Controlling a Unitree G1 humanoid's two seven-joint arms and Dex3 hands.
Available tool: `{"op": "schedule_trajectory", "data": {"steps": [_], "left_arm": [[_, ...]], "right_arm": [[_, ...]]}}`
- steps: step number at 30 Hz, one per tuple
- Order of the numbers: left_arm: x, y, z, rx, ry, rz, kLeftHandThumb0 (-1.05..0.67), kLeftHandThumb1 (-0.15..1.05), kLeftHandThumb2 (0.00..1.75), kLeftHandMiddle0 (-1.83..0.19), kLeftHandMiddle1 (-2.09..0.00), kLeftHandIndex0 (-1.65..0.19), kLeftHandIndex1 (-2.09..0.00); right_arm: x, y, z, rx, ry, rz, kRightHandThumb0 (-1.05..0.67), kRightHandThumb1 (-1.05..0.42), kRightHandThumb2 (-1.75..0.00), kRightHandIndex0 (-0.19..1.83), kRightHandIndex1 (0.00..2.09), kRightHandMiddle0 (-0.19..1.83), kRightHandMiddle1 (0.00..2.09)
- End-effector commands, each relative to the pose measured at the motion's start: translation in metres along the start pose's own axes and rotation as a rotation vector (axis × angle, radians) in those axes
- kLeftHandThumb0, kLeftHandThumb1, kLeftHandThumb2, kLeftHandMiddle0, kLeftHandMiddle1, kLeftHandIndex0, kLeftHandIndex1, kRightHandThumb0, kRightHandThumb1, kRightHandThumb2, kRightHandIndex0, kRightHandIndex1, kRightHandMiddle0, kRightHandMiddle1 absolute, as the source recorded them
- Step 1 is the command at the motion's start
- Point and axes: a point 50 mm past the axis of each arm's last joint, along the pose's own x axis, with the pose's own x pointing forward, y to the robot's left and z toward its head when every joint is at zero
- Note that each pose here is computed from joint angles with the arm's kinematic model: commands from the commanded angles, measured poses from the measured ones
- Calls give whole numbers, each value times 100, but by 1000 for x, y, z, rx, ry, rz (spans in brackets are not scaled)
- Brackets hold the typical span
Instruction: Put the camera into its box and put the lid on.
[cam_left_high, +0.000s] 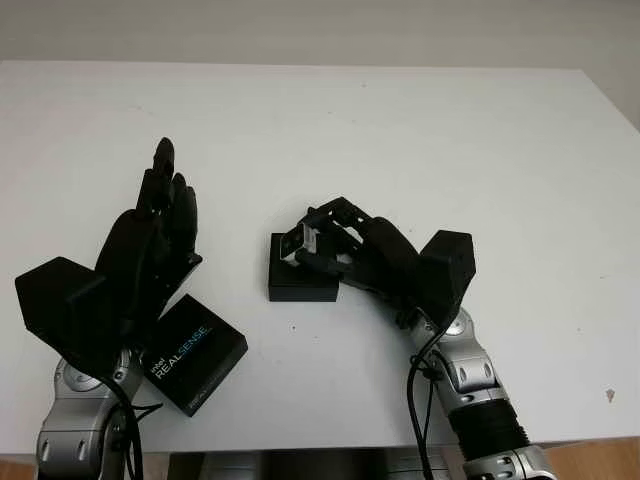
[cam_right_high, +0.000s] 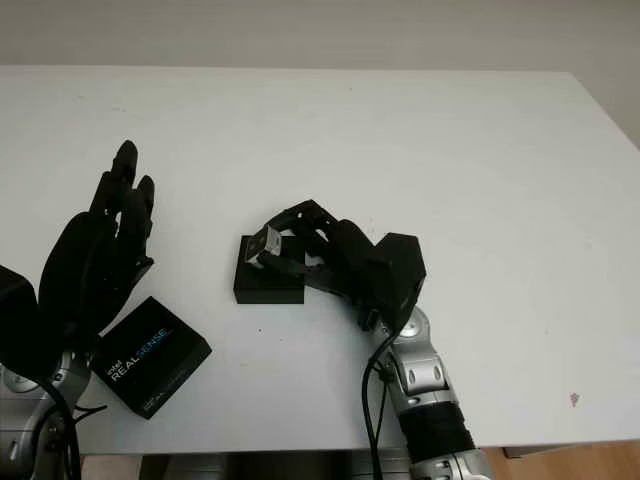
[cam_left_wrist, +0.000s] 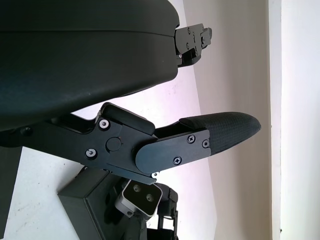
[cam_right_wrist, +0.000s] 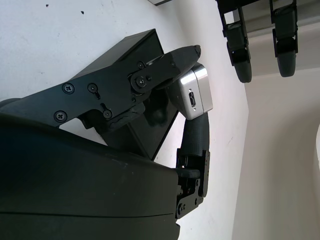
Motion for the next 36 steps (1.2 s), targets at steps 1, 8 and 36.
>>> {"op": "schedule_trajectory", "data": {"steps": [1, 8, 36], "left_arm": [[-1, 0, 2, 5, -14, 1, -79, 105, 68, 19, -4, 19, -3], [-1, 0, 2, 8, -15, 3, -79, 105, 69, 19, -5, 19, -3], [-1, -1, 2, 3, -17, 3, -79, 105, 69, 19, -4, 19, -3]], "right_arm": [[0, 4, -5, 4, 4, 16, -42, -101, -5, 20, 6, 24, 172], [2, 6, -7, -8, 4, 21, -41, -101, -6, 19, 6, 23, 172], [-4, 14, -15, -42, 12, 30, -44, -102, -6, 20, 6, 23, 173]]}}
